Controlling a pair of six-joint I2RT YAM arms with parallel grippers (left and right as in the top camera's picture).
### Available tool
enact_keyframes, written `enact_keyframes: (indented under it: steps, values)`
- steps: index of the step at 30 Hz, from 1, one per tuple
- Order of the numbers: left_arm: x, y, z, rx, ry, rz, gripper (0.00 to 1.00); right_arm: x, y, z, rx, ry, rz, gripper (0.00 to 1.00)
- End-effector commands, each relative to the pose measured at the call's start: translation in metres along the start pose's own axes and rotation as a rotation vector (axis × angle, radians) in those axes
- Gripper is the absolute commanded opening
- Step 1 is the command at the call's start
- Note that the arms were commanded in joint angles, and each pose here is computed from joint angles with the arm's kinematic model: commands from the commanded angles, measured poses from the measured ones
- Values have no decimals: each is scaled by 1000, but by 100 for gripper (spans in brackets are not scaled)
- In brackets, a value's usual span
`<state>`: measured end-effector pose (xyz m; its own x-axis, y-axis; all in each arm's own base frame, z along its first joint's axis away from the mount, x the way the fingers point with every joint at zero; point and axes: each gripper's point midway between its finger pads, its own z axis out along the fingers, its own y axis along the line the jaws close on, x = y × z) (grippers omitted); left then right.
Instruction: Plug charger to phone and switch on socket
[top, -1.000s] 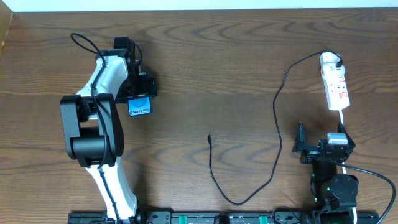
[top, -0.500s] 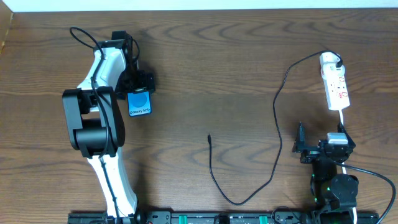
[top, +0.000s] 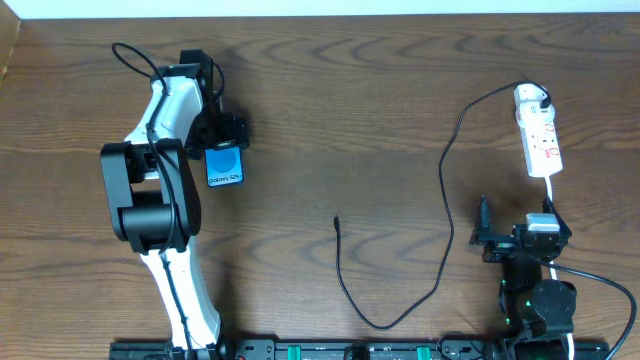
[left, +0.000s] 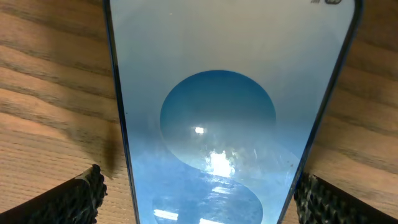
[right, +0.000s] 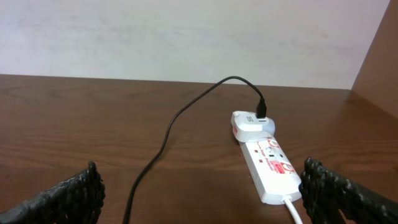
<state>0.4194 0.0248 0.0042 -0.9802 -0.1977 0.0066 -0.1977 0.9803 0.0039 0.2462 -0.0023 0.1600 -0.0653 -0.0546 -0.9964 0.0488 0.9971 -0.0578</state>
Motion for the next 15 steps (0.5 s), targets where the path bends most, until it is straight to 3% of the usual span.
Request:
enact_keyframes:
  steps: [1, 15]
  values:
    - [-4, 1, 4, -15, -3, 24, 98, 0, -1, 0, 4, 0, -11, 99]
    - [-9, -5, 5, 15, -23, 24, 98, 0, -1, 0, 4, 0, -11, 99]
